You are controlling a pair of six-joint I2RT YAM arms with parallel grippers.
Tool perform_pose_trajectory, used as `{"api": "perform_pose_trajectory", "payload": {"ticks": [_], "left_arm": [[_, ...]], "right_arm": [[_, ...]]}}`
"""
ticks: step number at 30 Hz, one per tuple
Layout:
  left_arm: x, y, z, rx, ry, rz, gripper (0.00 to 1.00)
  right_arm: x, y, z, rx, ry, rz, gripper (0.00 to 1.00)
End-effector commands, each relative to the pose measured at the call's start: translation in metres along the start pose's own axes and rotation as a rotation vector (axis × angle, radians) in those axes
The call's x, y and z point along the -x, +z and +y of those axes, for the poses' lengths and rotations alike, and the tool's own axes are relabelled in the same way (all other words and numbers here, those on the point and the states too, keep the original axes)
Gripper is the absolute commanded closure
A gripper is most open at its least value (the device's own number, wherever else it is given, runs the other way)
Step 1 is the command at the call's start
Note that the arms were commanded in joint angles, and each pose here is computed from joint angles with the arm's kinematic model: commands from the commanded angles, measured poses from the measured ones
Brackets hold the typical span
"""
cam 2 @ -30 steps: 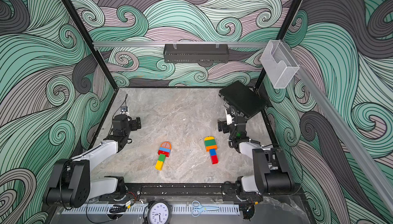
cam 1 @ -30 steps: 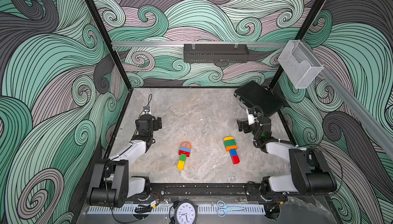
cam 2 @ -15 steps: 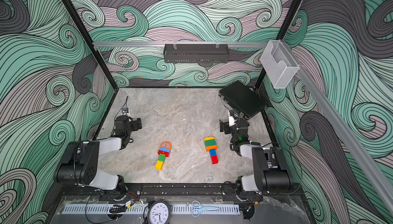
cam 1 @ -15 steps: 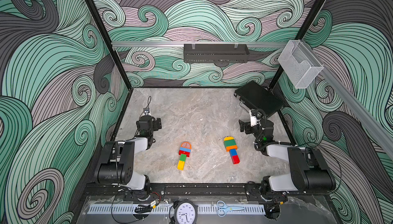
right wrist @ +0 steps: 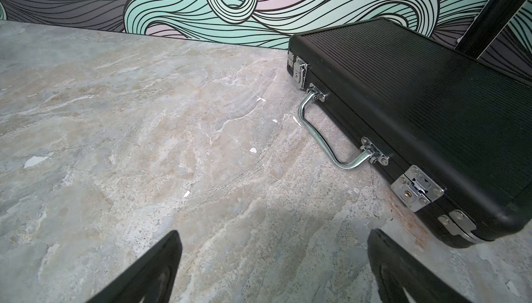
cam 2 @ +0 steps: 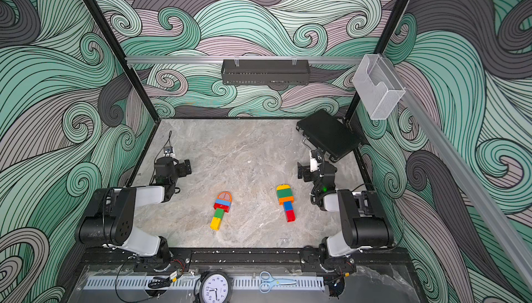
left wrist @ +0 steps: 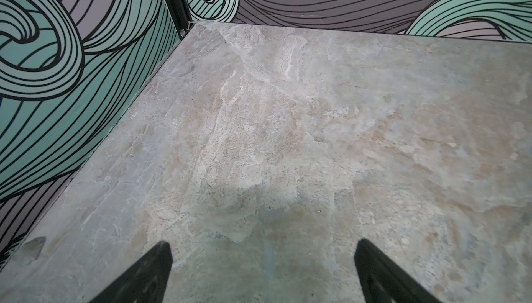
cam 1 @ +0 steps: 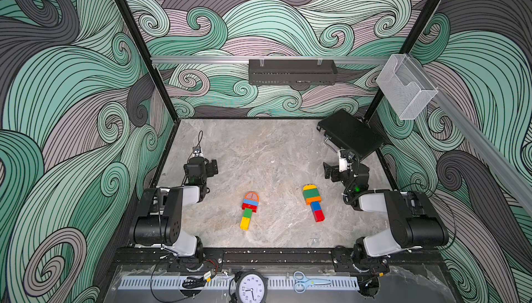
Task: Assemble an ice cream with lego
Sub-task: Reset both arms
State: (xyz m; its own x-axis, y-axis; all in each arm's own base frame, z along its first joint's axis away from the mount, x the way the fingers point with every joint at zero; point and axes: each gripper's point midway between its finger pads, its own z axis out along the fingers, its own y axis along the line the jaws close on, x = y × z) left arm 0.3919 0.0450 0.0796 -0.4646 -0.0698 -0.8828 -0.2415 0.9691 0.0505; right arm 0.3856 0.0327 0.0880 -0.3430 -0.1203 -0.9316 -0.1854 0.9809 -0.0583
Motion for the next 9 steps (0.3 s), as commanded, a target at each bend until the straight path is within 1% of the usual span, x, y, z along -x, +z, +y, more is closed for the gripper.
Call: {"api": "perform_pose_trajectory", "payload": {"ticks": [1,9], "left_arm": [[0.0071,0.0017,-0.0006,-0.009,-0.016,-0.021,0.02],[0.0067,0.0020,-0.0003,-0.008,-0.015,-0.020,0.01]], "right_arm": [[0.0069,-0.0009,-0.0050,-0.027,0.004,-0.029,0.01],[0.0069,-0.0003,-0.0052,-0.028,0.007,-0.027,0.01]]}}
